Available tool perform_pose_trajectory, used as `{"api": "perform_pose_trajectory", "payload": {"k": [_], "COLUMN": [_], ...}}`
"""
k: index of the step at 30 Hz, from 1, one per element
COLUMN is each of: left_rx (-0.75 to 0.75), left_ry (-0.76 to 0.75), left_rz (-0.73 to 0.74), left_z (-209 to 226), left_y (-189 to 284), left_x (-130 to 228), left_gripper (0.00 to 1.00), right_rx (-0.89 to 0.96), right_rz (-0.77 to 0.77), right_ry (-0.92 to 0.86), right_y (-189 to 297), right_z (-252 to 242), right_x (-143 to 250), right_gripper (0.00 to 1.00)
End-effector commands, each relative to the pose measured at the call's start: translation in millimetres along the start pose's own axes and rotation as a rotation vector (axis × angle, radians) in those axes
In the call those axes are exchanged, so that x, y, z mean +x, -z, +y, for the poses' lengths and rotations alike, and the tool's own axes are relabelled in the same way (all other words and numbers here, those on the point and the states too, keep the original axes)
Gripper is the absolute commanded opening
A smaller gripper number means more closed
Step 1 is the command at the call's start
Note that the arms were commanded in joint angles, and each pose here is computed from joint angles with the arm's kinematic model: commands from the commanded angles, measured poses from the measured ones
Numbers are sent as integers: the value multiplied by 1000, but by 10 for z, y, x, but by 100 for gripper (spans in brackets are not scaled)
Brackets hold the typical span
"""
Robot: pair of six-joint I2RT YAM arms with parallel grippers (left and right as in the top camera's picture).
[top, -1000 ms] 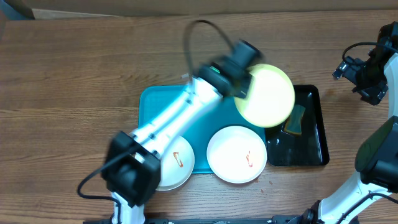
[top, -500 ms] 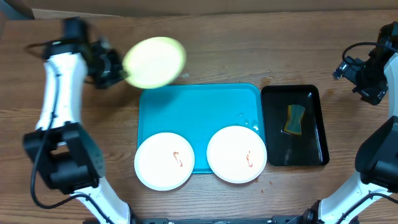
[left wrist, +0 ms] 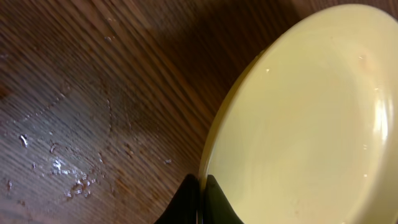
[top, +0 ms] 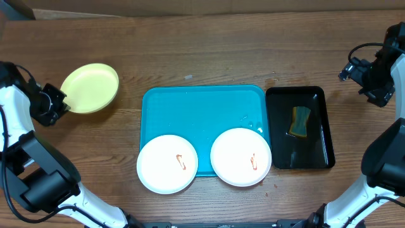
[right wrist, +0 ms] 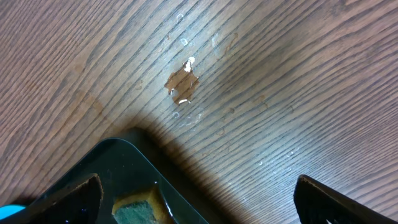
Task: Clean dirty plates on tray and stack at the side
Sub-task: 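Carry the yellow plate left off the tray and set it on the table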
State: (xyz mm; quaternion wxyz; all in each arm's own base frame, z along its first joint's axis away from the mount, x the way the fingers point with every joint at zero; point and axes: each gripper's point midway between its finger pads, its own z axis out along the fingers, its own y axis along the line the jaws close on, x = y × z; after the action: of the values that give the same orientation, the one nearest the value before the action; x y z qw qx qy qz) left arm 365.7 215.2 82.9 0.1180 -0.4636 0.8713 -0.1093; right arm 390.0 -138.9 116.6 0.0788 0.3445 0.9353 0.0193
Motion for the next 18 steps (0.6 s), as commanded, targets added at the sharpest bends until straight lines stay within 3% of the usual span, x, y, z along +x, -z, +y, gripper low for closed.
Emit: {"api": "perform_pose_trajectory", "payload": {"k": [1, 9, 12, 13, 15, 16, 18], "left_rx": [5, -21, -36, -34, -14, 12, 94], "left_ry": [12, 8, 7, 7, 4, -11, -59], "left_rz": [-25, -99, -117, -114, -98, -85, -47], "left_z": [12, 95, 148, 150, 113, 63, -87], "left_y": [-51, -208, -272, -287, -298, -301, -285], "left_x": [-1, -109, -118, -104, -69, -44, 28], "left_gripper": [6, 9, 16, 22, 56, 66, 74], "right_rx": [-11, -11, -11, -11, -11, -11, -11], "right_rz": [-28, -28, -28, -28, -28, -28, -28], "right_ry": [2, 2, 2, 2, 2, 2, 2], "right_y": [85, 85, 85, 85, 85, 85, 85], "right_z": [25, 25, 25, 25, 25, 25, 25], "right_x": [-46, -45, -45, -45, -45, -46, -45], "right_gripper": [100, 100, 100, 100, 100, 100, 100]}}
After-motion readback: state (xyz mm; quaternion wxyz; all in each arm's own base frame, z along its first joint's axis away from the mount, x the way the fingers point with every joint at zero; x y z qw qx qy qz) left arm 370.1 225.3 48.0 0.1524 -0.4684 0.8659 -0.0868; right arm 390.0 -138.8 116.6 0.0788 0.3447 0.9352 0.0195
